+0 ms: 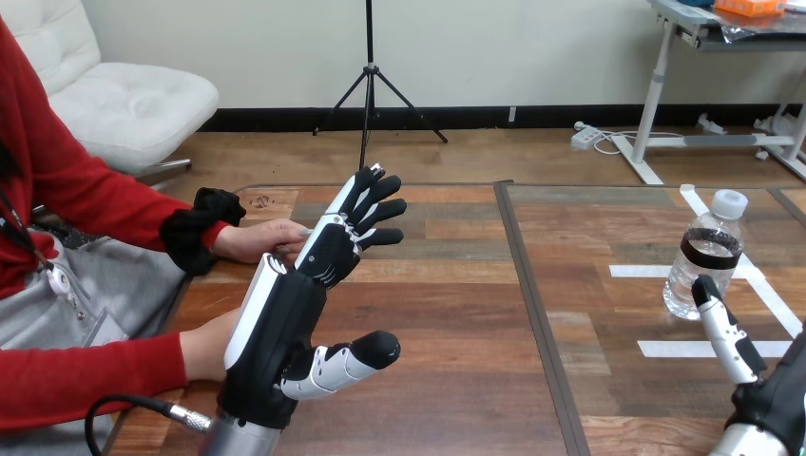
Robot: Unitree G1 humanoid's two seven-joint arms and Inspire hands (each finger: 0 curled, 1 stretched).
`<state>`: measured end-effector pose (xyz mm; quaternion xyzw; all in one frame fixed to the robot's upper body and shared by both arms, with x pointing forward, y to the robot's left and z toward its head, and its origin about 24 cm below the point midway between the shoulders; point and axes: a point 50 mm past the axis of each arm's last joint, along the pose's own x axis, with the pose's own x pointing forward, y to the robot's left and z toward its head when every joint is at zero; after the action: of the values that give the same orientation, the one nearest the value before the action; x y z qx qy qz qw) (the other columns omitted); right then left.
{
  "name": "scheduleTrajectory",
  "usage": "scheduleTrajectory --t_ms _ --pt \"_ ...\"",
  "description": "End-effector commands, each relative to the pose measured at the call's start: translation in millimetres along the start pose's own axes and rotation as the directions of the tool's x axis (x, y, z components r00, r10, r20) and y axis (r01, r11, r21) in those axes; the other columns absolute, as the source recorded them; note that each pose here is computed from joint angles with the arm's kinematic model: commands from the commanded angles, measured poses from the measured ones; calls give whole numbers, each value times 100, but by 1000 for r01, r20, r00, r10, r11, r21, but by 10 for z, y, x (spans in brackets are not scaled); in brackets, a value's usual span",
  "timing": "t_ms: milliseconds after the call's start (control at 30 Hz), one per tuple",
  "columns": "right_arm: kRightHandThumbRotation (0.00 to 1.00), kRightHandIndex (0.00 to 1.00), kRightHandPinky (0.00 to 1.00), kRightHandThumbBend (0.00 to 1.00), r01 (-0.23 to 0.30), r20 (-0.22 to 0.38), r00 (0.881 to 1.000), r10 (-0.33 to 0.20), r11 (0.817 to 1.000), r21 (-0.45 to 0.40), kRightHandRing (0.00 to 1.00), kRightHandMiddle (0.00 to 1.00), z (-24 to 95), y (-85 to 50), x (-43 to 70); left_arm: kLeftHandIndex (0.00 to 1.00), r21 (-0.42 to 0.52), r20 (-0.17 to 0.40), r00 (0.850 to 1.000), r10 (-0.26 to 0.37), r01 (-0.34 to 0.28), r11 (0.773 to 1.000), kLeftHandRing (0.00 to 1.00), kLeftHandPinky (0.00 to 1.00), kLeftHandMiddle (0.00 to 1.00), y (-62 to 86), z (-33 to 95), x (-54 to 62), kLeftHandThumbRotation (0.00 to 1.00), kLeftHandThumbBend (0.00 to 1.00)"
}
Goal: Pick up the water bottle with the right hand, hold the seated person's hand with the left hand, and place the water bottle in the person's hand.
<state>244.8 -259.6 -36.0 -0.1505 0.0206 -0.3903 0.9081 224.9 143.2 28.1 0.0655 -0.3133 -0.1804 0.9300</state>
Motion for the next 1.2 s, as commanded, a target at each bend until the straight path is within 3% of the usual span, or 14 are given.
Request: scheduleTrajectory --t_ms 0,667,1167 --pt "55 100 96 100 4 74 997 -9 998 59 100 100 316 96 272 95 8 61 998 10 -10 1000 87 78 92 32 37 133 76 85" --pt "50 100 98 100 -46 67 997 43 998 48 100 100 398 126 396 95 0 59 998 8 -8 1000 87 77 92 7 32 140 77 86" --pt "50 100 92 100 -67 48 997 67 998 8 99 100 463 158 495 95 -3 62 998 12 -12 1000 87 77 91 -12 33 130 76 86"
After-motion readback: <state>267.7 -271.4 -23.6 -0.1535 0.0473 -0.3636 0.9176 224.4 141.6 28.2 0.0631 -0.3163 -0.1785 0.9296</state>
